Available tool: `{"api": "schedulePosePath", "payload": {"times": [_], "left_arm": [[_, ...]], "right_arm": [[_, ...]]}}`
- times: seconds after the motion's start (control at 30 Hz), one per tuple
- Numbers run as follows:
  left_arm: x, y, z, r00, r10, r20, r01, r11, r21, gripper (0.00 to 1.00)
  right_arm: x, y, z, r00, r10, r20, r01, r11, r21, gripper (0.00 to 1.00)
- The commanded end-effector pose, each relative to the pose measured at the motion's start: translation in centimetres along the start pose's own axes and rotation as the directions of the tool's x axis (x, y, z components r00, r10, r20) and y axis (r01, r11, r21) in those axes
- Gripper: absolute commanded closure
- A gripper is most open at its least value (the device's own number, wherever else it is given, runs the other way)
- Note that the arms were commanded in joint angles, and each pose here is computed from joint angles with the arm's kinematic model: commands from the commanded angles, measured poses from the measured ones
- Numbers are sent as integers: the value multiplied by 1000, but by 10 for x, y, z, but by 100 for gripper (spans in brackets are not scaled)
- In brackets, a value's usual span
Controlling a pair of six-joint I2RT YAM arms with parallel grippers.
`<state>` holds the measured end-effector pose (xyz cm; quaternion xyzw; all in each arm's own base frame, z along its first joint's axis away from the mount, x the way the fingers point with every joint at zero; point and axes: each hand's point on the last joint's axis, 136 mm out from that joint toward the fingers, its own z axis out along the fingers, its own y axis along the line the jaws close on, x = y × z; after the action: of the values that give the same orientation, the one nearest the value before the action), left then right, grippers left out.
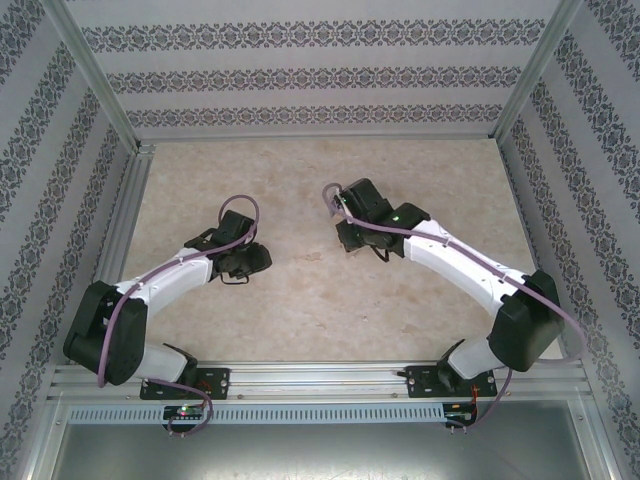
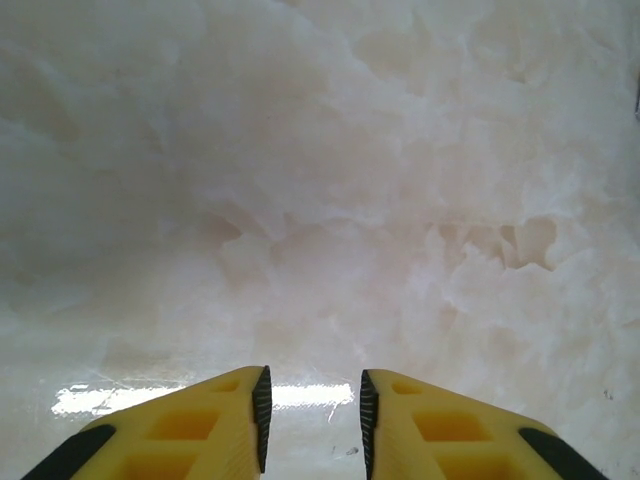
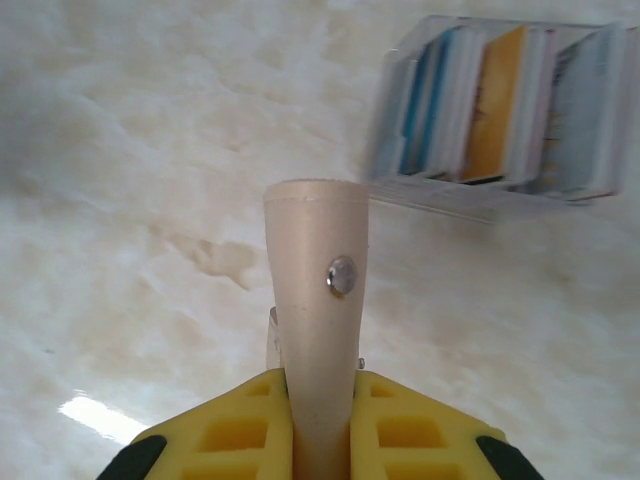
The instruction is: Put the credit cards into the card holder
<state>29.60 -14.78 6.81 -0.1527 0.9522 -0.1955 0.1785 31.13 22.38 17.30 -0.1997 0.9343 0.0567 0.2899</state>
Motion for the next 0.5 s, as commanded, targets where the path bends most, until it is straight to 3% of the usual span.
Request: {"api": "schedulePosePath", "payload": {"times": [0.0, 0.2, 0.47], "left_arm": [[-14, -10, 0, 1000, 20, 20, -21, 999, 44, 68], [-12, -9, 15, 999, 20, -35, -18, 998, 57, 70], [-14, 4, 9, 1000, 2, -15, -2, 999, 47, 70]], "right_arm": [[25, -40, -1, 980, -126, -151, 166, 944, 285, 84], [35, -28, 34, 952, -178, -250, 260, 900, 349, 83], [40, 15, 89, 905, -261, -334, 380, 851, 363, 77]]}}
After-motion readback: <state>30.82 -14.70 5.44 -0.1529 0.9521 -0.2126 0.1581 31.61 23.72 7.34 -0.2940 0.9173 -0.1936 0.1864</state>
